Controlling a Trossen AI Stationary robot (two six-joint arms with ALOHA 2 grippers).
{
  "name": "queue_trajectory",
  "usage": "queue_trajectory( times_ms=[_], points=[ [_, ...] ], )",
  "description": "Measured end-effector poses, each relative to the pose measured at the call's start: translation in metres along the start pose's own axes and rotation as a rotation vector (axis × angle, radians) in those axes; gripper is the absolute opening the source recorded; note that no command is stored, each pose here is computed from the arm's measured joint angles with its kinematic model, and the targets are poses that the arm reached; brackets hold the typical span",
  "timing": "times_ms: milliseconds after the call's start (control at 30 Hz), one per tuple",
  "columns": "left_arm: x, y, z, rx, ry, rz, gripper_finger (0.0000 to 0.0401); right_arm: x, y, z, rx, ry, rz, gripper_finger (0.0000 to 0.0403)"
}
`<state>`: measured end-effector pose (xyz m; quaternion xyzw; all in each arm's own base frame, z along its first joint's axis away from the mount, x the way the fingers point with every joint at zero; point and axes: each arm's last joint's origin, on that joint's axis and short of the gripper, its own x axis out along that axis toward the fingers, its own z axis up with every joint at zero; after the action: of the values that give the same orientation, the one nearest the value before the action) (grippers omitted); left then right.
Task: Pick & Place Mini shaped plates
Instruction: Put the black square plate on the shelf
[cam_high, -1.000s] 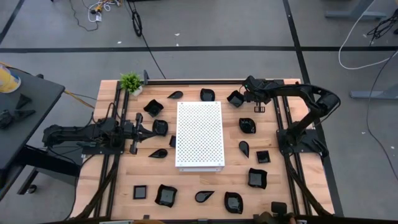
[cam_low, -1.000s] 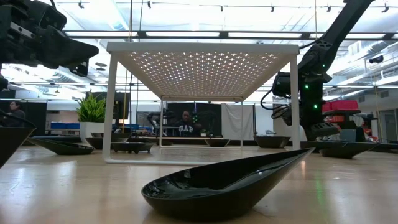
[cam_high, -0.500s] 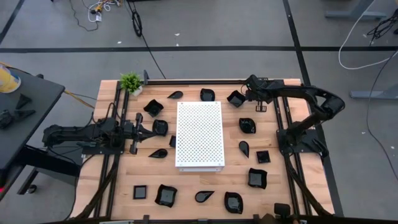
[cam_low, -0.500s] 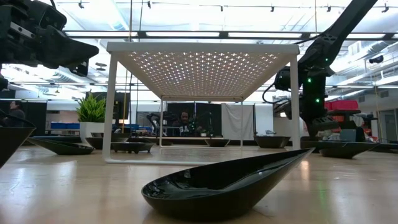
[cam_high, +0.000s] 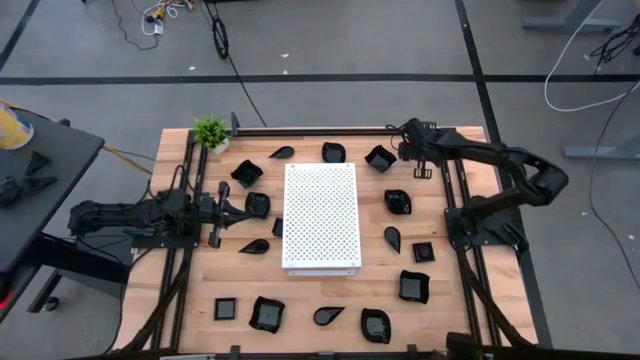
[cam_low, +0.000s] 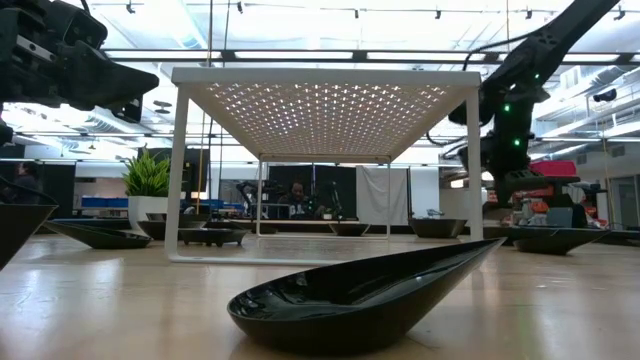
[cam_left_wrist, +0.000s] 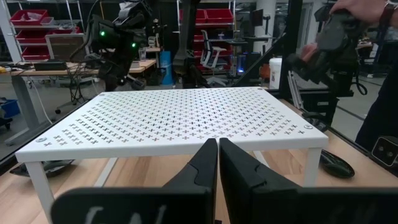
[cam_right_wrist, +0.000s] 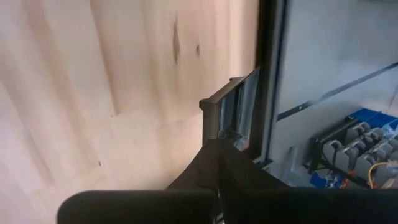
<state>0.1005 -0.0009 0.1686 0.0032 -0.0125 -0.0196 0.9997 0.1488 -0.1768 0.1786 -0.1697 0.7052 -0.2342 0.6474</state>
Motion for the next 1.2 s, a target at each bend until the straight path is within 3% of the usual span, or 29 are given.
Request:
queue_trajectory(
  times_ms=[367, 700, 1067, 1200],
  points=[
    [0.0, 0.0, 0.0, 0.0, 0.0, 0.0, 0.0021, -0.042, 0.006, -0.003, -0.021, -0.118, -0.099, 0.0],
    [0.0, 0.0, 0.0, 0.0, 0.0, 0.0, 0.0021, -0.071, 0.018, 0.004, -0.127, -0.237, -0.135, 0.0],
    [0.0, 0.0, 0.0, 0.0, 0.0, 0.0, 0.0021, -0.126, 0.001, 0.027, -0.235, -0.424, -0.245, 0.0],
    [0.0, 0.0, 0.0, 0.0, 0.0, 0.0, 0.0021, -0.141, 0.002, 0.033, -0.33, -0.497, -0.268, 0.0]
  ],
)
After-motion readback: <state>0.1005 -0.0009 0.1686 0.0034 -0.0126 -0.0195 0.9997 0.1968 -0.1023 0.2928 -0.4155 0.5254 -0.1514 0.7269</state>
